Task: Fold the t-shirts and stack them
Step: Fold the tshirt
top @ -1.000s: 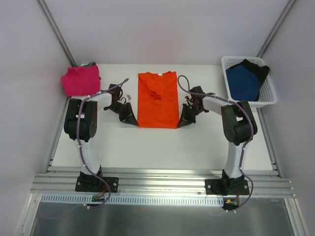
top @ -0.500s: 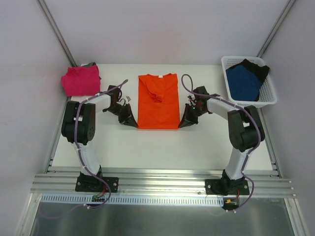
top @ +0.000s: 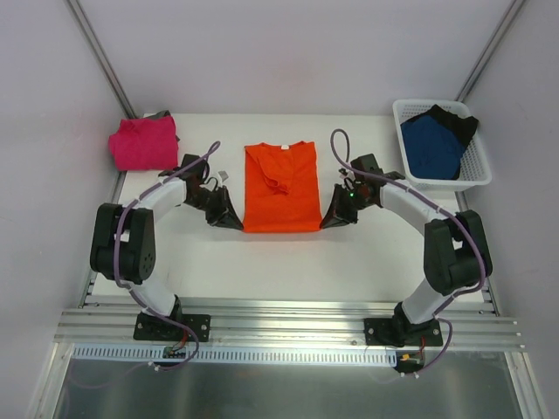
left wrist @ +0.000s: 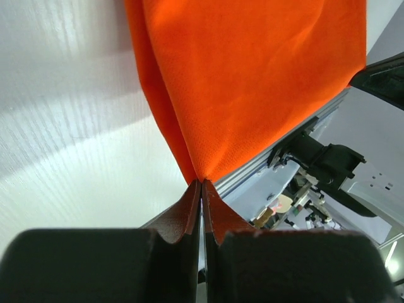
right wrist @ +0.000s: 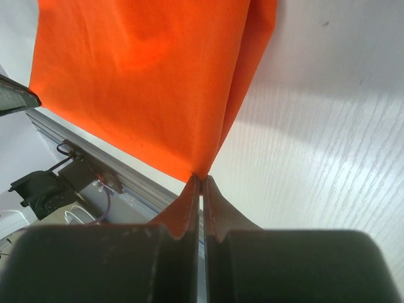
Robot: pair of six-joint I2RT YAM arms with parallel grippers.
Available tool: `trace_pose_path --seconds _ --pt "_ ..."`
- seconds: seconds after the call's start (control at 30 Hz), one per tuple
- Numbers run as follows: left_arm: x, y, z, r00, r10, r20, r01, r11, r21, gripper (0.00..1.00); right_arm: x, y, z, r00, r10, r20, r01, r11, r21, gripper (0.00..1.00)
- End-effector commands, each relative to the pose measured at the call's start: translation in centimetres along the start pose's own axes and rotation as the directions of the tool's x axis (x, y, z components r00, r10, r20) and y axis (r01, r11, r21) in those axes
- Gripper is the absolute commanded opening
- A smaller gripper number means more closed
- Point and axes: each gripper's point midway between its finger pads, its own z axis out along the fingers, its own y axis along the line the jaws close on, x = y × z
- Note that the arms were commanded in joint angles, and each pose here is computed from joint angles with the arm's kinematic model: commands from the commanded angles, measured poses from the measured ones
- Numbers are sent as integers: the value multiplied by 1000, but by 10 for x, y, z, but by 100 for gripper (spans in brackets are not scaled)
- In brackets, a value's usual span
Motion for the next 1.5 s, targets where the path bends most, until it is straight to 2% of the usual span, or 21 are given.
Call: trace_pose_path --seconds 0.0,0.2,0.33,0.53,0.87,1.17,1.4,1.47 --pt "11 -18 -15 999 31 25 -32 999 34 0 8 15 -19 999 -27 23 28 999 -27 1" --pt "5 -35 -30 994 82 78 -86 995 49 0 5 26 -34 995 -72 66 75 996 -40 0" --pt "-4 -45 -39 985 121 123 -127 991 44 0 -11 42 -47 985 -108 138 118 991 -64 0" --pt "-31 -63 -53 958 205 201 -213 977 18 0 -33 60 -57 970 -136 199 156 984 -86 1" --pt "-82 -90 -81 862 373 343 -364 927 -94 0 -77 77 -83 918 -210 336 245 967 -68 1" --pt "-118 -94 -89 803 450 392 -410 893 -186 0 -135 82 -105 863 -240 445 282 959 -30 1" --pt "-156 -90 -80 782 480 397 -414 877 -245 0 -163 80 -89 863 -252 438 289 957 -19 1" --pt "-169 -95 -84 762 497 415 -421 867 -265 0 -169 76 -81 870 -249 426 281 960 -13 1"
